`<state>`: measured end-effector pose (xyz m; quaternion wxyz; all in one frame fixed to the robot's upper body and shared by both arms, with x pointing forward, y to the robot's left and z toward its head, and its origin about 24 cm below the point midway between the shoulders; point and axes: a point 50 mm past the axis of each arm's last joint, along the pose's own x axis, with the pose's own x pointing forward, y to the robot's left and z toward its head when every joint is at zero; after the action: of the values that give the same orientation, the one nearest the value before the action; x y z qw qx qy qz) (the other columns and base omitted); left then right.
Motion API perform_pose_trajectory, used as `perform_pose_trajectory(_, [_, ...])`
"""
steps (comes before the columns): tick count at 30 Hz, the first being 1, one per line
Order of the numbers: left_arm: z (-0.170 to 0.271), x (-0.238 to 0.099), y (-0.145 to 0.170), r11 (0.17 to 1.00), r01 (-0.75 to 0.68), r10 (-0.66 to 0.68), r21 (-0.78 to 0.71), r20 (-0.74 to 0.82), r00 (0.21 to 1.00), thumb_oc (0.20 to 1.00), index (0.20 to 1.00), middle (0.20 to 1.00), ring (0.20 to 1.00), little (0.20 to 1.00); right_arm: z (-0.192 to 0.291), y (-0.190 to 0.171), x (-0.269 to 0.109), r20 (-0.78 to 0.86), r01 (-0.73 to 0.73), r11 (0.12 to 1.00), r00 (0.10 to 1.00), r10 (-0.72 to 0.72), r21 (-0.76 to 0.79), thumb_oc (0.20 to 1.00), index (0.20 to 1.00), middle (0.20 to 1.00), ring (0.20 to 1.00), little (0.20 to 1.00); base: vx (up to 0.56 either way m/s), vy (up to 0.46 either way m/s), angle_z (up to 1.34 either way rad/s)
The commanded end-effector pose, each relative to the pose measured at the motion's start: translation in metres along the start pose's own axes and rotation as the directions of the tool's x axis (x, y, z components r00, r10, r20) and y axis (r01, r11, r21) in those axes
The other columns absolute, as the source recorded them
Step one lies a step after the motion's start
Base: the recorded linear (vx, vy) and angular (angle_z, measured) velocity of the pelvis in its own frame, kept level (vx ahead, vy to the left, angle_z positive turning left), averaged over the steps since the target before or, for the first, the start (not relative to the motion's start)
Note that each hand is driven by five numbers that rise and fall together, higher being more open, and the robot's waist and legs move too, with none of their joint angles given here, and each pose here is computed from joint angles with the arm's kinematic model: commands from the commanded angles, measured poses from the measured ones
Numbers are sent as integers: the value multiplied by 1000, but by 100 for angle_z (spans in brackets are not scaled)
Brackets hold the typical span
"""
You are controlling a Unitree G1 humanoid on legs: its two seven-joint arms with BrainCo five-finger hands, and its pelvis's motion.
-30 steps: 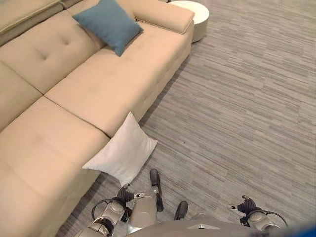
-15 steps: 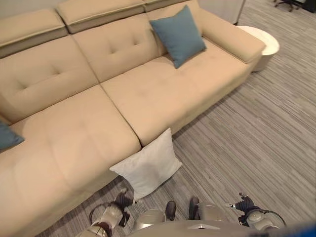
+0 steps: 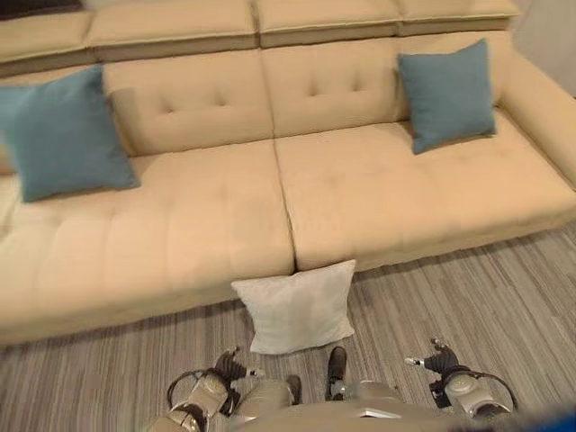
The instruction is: Pick up all the scattered cushions and arrange them neatly on the sofa.
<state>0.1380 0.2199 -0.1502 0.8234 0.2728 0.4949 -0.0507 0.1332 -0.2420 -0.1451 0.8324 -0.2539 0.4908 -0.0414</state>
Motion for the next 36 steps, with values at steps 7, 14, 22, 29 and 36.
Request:
perform_pose_trajectory(7, [-27, -7, -15, 999, 37, -35, 25, -75, 997, 1000, 1000, 1000, 1000, 1000, -24, -8, -4, -61, 9, 998, 998, -12, -55, 1000, 1000, 1000, 1000, 1000, 113, 52, 35])
perform_pose_trajectory(14, [-7, -2, 3, 997, -43, 43, -68, -6, 999, 1000, 1000, 1000, 1000, 1000, -2, -13, 1, 8, 43, 998, 999, -43, -34, 1000, 1000, 1000, 1000, 1000, 41, 27, 2])
perform_pose_trajectory(22, [128, -14, 68, 851, -109, 357, -513, 414, 837, 1000, 1000, 1000, 1000, 1000, 119, -74, 0, 372, 238, 952, 880, -296, 195, 1000, 1000, 1000, 1000, 1000, -292, 7, 1])
perform_pose_trajectory(29, [230, -62, 123, 780, -68, 546, -622, 623, 560, 1000, 1000, 1000, 1000, 1000, 238, -124, -44, 639, 278, 873, 598, -484, 400, 1000, 1000, 1000, 1000, 1000, -159, 34, -1])
perform_pose_trajectory(36, [291, -105, 157, 736, -110, 654, -668, 660, 369, 1000, 1000, 1000, 1000, 1000, 312, -158, -98, 707, 279, 785, 341, -620, 553, 1000, 1000, 1000, 1000, 1000, -16, 3, 7])
